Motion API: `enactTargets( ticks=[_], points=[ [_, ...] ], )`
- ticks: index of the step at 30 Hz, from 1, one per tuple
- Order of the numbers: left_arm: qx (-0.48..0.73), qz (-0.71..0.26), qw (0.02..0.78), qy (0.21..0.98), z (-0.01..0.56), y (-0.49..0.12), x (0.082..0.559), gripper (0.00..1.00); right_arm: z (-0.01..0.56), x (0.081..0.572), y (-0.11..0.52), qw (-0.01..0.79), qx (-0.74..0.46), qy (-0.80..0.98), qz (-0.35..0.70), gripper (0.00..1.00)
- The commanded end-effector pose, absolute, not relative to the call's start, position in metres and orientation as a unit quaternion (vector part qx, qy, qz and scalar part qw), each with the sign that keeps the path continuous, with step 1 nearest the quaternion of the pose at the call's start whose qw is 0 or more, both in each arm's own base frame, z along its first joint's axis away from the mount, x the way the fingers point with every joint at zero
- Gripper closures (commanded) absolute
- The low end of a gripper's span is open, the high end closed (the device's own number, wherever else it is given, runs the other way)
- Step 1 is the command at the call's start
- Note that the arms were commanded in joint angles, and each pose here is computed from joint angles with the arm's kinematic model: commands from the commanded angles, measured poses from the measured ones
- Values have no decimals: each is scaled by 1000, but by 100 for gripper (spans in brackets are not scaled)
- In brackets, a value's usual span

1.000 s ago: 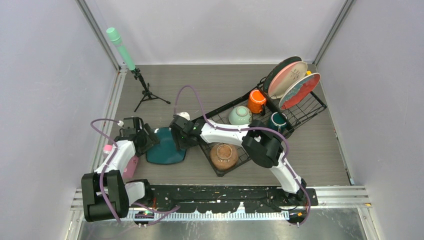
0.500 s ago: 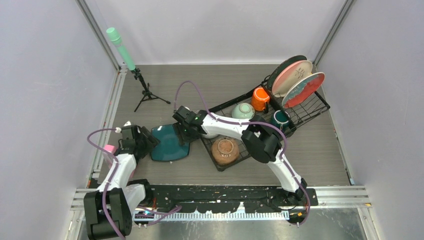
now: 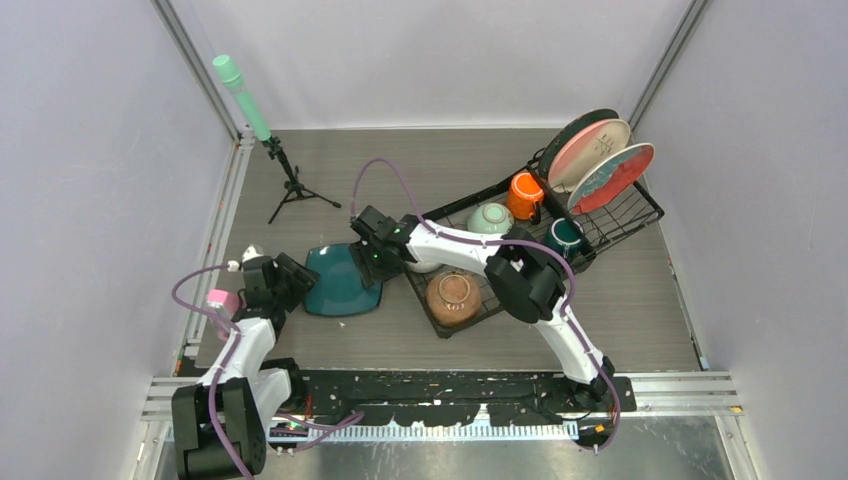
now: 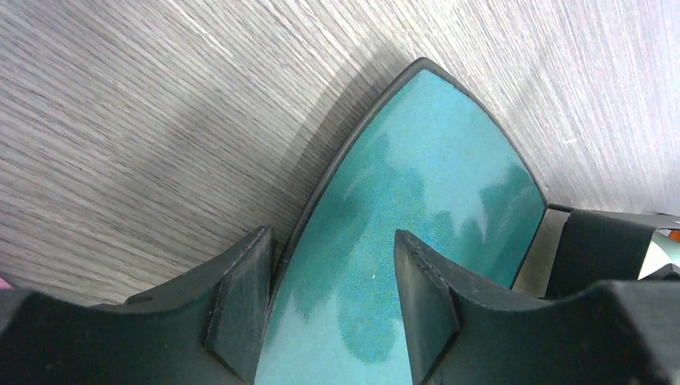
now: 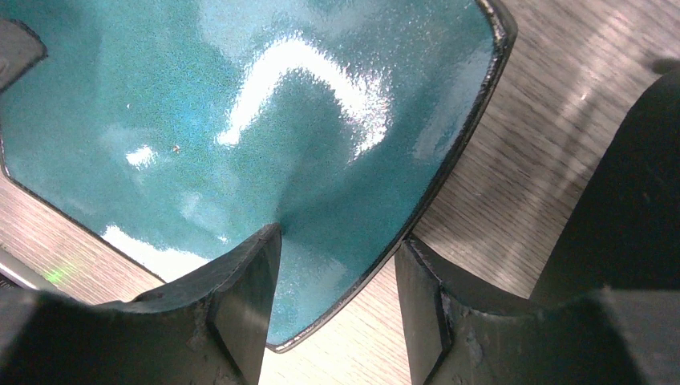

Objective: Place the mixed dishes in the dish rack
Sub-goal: Pick up the plate at the center of the board.

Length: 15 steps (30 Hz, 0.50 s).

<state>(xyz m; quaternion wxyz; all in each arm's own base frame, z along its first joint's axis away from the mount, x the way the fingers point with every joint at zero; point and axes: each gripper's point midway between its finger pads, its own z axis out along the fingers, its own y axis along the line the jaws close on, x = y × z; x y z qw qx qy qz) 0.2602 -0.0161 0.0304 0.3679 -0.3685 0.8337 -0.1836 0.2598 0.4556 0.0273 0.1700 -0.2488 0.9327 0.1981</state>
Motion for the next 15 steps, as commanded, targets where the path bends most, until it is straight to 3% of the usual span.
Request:
enactTargets(
  ticks=[1, 3, 7, 15],
  points=[
    [-335, -372, 252, 828, 43, -96, 233, 45, 27, 216, 506, 123, -304, 893, 309, 42],
    [-337, -371, 244, 830, 42, -97, 228, 43, 30, 217, 507, 127, -309, 890, 312, 42],
    [-332, -373, 230, 835, 43, -100, 219, 23, 38, 218, 510, 140, -313, 882, 323, 43],
    [-365, -281, 170, 871, 24, -83, 183, 20, 32, 235, 515, 167, -297, 891, 300, 43]
  ],
)
